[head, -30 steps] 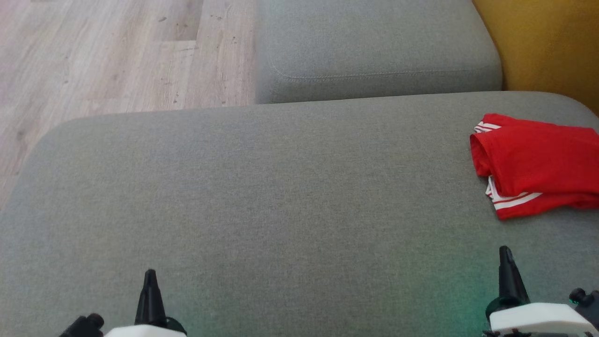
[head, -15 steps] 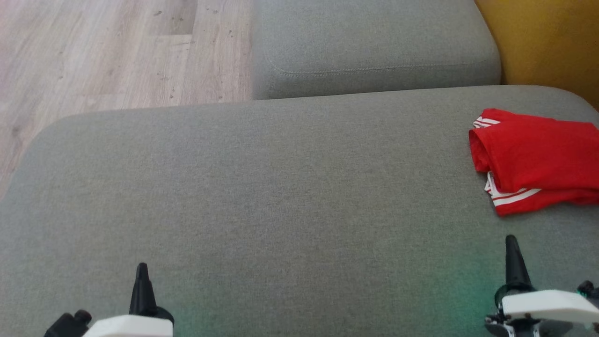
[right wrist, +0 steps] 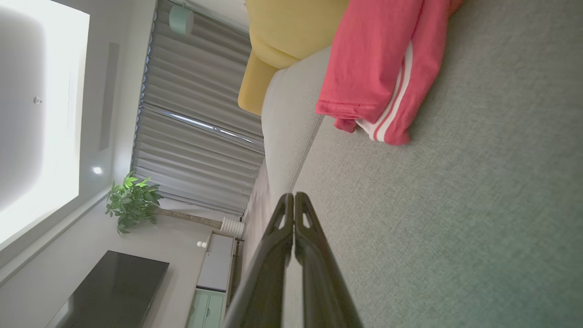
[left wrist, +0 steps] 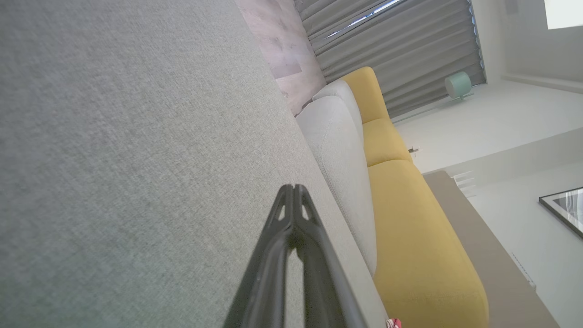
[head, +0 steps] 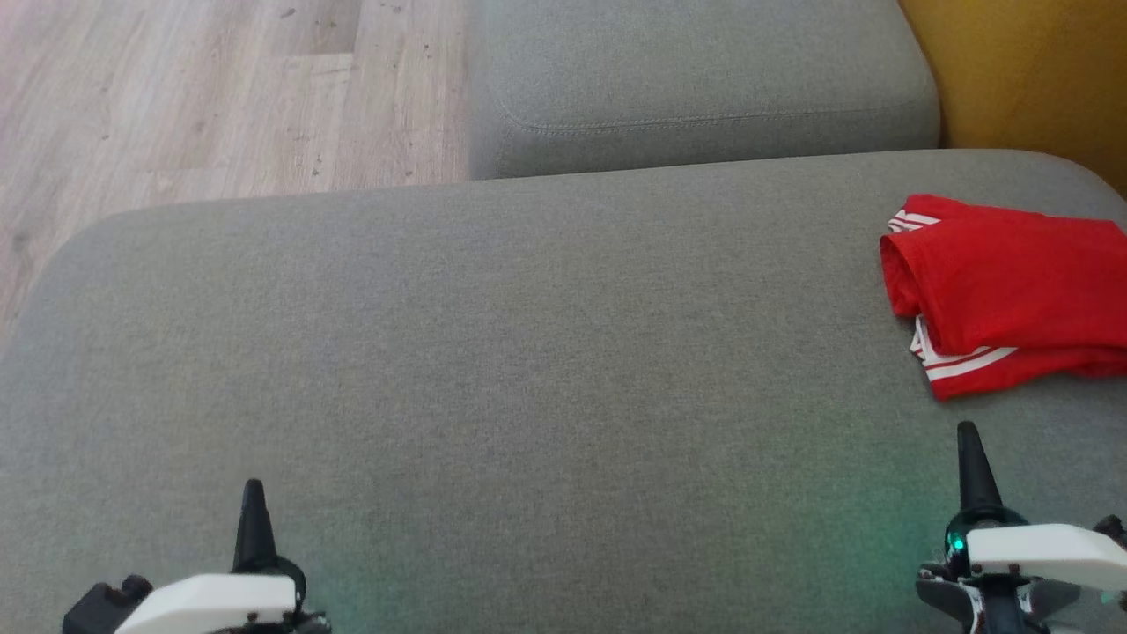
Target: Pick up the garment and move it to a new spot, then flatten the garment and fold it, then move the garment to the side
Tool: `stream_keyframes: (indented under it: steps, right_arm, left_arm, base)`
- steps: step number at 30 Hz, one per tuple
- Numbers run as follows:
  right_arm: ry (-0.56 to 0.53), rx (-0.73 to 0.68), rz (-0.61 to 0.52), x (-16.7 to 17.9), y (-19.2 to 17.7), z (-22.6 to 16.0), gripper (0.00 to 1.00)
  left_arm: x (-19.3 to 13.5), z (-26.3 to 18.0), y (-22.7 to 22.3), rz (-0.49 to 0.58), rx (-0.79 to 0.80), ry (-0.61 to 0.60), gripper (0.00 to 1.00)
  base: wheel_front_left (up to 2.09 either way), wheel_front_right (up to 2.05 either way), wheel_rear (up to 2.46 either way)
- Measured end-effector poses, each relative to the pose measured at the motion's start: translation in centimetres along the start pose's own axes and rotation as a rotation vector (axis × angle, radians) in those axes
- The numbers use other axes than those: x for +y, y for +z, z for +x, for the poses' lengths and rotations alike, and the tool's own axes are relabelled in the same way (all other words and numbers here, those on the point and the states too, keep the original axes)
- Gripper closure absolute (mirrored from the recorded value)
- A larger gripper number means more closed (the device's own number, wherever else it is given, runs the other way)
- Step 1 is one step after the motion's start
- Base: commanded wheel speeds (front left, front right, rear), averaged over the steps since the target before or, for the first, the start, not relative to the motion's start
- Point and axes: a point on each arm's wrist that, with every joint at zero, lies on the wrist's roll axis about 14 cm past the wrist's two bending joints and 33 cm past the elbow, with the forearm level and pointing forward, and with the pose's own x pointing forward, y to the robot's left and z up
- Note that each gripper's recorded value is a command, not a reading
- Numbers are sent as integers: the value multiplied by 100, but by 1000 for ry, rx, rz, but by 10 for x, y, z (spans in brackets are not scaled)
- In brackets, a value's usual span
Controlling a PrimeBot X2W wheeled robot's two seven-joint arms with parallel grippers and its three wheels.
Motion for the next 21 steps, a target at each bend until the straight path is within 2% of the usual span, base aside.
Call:
stream_keyframes:
  steps: [21]
  right_arm:
    - [8, -9, 232, 3, 9, 11, 100]
  left_arm:
    - [-13, 18, 14, -238, -10, -52, 100]
  base:
    - [0, 0, 0]
